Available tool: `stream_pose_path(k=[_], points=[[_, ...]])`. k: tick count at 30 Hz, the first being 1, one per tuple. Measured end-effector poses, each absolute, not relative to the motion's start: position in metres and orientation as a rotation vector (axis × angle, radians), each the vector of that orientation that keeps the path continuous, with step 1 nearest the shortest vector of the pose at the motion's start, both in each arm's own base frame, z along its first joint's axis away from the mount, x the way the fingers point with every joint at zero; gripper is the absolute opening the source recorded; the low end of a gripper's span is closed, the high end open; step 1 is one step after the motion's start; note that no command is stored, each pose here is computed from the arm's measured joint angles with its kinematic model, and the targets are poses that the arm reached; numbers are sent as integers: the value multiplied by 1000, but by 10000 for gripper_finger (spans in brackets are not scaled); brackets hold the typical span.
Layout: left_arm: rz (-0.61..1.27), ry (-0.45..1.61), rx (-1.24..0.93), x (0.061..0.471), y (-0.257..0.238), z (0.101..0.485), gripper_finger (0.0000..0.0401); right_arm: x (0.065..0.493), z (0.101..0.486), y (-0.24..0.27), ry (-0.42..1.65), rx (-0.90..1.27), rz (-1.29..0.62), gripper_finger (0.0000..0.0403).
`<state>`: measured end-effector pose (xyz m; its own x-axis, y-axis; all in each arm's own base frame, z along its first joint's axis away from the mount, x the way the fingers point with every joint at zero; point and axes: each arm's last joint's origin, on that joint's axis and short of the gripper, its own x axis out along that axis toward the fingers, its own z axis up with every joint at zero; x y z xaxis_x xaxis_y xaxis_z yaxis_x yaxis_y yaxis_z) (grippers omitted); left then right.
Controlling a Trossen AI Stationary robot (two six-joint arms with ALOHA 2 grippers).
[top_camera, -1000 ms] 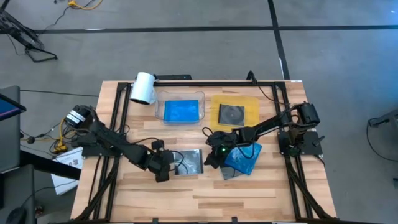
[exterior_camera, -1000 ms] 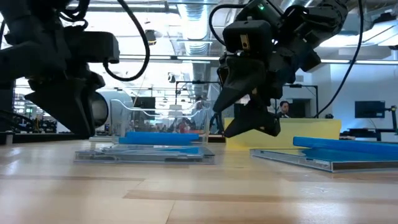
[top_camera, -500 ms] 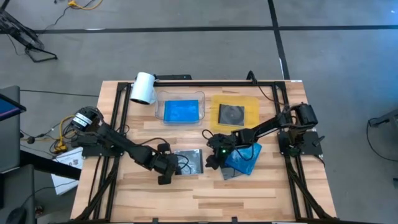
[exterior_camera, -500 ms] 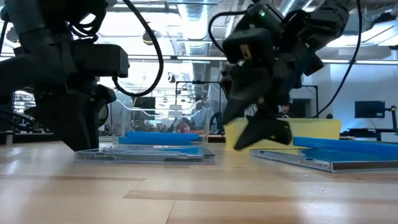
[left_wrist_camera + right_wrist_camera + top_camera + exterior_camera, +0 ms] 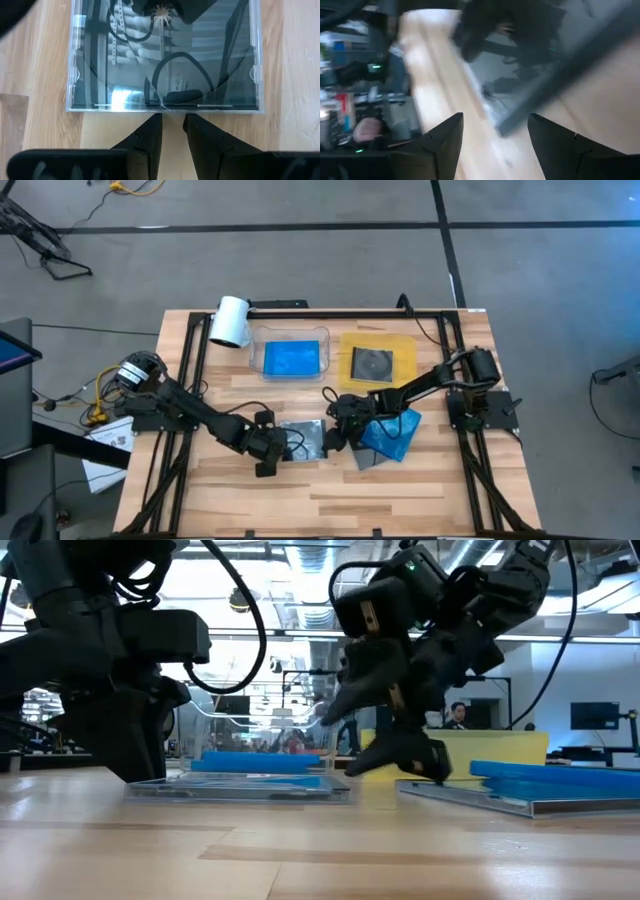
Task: Pick & place jewel cases by type
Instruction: Put the left black CD case into the yellow bin
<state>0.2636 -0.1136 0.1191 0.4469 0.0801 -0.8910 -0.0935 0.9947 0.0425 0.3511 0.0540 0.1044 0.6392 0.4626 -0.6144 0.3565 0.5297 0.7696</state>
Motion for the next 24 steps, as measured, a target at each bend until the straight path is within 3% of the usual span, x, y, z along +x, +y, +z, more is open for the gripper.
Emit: stream_pose_path(k=[10,24], points=[[120,1089,0,264,-113,119,84,326,120,44,1042,958,-194,217],[132,1040,-5,268,-114,120,84,335,133,50,932,977,-199,217]])
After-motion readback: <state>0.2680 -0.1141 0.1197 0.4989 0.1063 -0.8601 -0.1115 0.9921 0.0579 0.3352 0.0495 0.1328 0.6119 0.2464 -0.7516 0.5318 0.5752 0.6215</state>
